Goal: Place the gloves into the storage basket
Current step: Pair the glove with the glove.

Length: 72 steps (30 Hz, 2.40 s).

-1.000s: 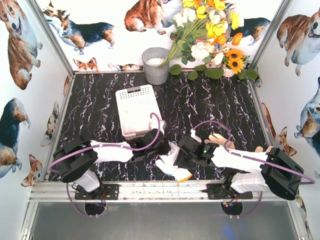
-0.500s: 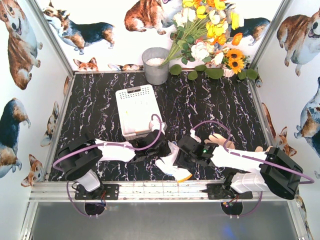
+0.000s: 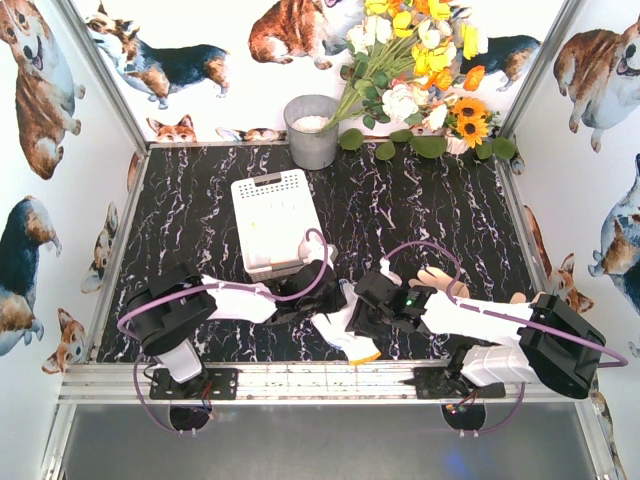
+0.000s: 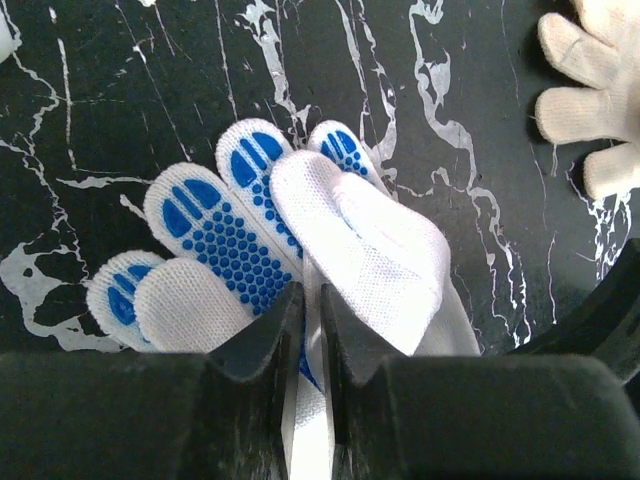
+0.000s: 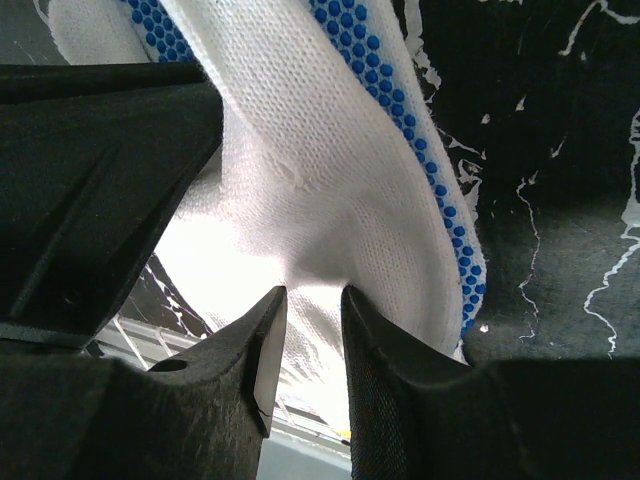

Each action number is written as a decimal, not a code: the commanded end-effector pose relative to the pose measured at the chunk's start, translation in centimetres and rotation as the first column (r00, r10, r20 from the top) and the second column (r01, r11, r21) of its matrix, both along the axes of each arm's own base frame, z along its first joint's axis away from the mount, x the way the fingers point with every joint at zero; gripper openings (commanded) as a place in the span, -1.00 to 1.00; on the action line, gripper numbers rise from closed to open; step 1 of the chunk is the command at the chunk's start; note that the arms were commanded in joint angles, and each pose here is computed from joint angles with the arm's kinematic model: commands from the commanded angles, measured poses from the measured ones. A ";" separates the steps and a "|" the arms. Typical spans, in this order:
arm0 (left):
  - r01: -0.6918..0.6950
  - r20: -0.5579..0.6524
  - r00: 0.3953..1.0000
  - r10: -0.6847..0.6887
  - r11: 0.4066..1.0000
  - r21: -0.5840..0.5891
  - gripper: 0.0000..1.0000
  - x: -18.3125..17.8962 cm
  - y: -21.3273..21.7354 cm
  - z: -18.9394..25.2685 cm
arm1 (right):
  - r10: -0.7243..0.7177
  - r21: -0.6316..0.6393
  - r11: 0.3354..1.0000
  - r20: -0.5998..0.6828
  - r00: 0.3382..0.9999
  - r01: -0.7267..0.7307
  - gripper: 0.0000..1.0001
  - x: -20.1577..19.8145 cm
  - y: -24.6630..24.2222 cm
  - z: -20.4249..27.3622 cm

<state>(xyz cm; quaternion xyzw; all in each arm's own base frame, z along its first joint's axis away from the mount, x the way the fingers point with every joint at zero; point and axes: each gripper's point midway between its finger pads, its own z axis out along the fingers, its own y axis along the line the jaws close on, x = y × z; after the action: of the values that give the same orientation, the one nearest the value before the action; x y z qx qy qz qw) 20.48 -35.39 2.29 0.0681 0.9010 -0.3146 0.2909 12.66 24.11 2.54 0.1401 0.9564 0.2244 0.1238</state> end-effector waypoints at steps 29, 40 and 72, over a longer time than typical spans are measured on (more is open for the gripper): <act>-0.198 0.127 0.972 0.195 0.980 0.004 -0.71 1.0 5.4 1.0 | -0.013 -0.015 1.000 0.020 1.000 0.013 -0.32 0.3 -0.6 0.2; -0.150 0.159 0.975 0.152 0.988 -0.025 -0.52 1.2 4.2 2.7 | 0.000 0.059 0.998 0.212 0.977 -0.013 -0.03 2.2 -1.2 6.3; -0.107 0.126 0.987 0.102 0.994 0.030 -0.65 2.1 2.0 1.2 | 0.178 -0.212 0.964 0.071 0.981 -0.160 -0.25 6.3 -4.3 1.5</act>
<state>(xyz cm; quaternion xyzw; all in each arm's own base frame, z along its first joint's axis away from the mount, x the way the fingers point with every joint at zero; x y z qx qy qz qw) 22.09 -32.67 3.14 0.0370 0.8916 -0.2747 0.3580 17.61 20.26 3.14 0.0307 0.9802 0.1505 0.1248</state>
